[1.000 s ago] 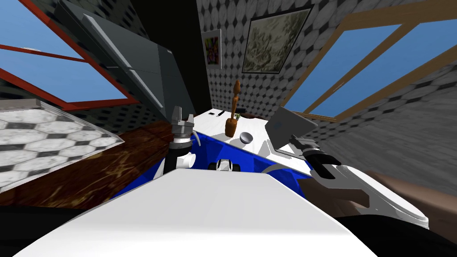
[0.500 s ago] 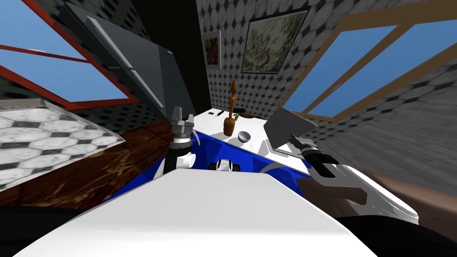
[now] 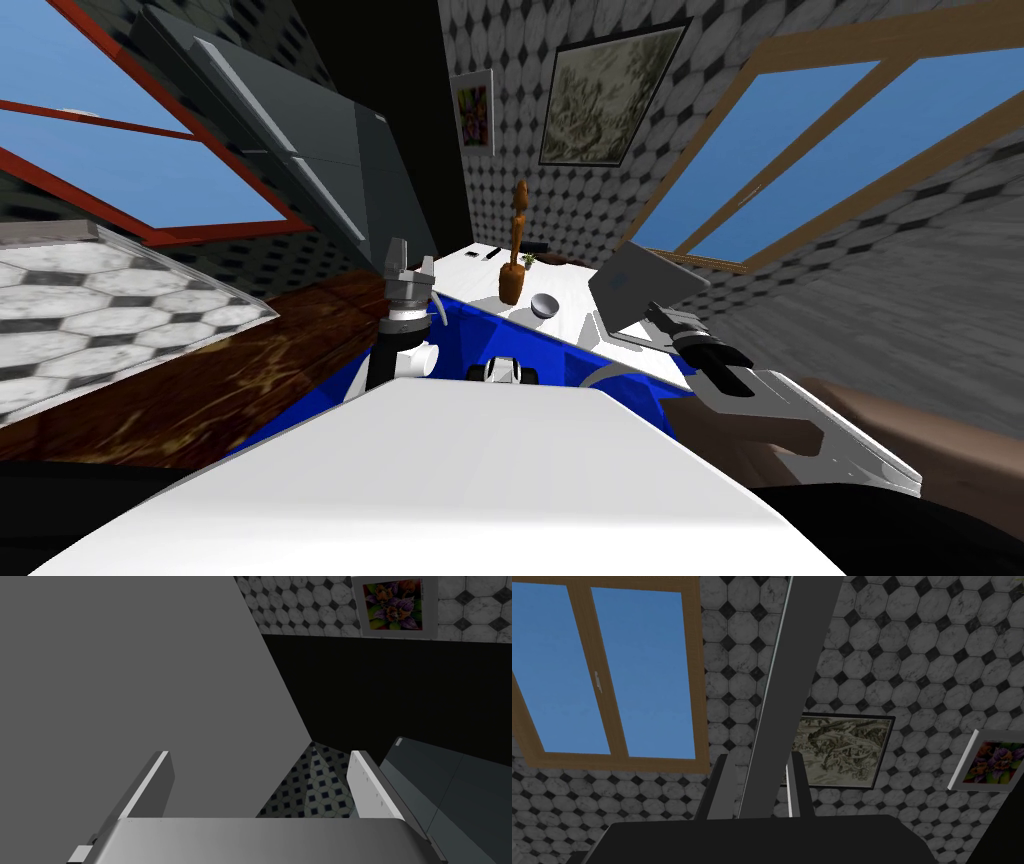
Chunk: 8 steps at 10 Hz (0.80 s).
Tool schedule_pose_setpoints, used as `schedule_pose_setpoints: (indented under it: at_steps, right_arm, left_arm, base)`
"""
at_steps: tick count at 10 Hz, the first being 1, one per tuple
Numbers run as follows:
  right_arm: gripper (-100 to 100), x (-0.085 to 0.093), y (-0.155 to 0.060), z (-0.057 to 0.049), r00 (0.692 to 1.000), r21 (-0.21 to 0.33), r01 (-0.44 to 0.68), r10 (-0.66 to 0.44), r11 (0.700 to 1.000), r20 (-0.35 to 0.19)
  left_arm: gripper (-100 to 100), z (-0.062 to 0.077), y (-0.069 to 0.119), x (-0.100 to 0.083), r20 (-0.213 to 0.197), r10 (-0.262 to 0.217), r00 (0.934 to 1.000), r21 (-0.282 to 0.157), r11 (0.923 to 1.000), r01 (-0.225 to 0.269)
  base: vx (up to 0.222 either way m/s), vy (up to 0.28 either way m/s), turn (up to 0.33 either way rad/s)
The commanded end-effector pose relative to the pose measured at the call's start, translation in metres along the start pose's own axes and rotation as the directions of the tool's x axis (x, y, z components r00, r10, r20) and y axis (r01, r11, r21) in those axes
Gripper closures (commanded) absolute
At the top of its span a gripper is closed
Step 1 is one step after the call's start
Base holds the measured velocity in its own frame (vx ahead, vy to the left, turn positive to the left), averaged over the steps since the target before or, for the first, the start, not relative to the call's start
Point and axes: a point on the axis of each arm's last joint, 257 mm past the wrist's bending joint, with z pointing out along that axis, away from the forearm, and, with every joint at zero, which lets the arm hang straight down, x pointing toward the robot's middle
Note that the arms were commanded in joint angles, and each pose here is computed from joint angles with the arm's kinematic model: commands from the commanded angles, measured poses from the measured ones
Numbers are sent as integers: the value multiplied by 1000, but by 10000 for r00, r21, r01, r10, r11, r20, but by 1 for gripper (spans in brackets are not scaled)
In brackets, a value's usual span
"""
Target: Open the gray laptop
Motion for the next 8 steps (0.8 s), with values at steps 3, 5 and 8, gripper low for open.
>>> schedule_pose_setpoints:
  at_steps: [3,5,8]
  right_arm:
    - [100,12,0,0,9987,4,-488,488,9988,-178]
    - [100,17,1,2,9979,-7,-617,617,9981,-179]
    - [100,23,3,4,9946,-27,-1020,1019,9948,-183]
  left_arm:
    - [0,0,0,0,0,0,10000,0,10000,0]
    - [0,0,0,0,0,0,10000,0,10000,0]
    - [0,0,0,0,0,0,10000,0,10000,0]
  base:
    - [-8,-19,2]
    - [-11,-30,-8]
    - [-7,-19,-5]
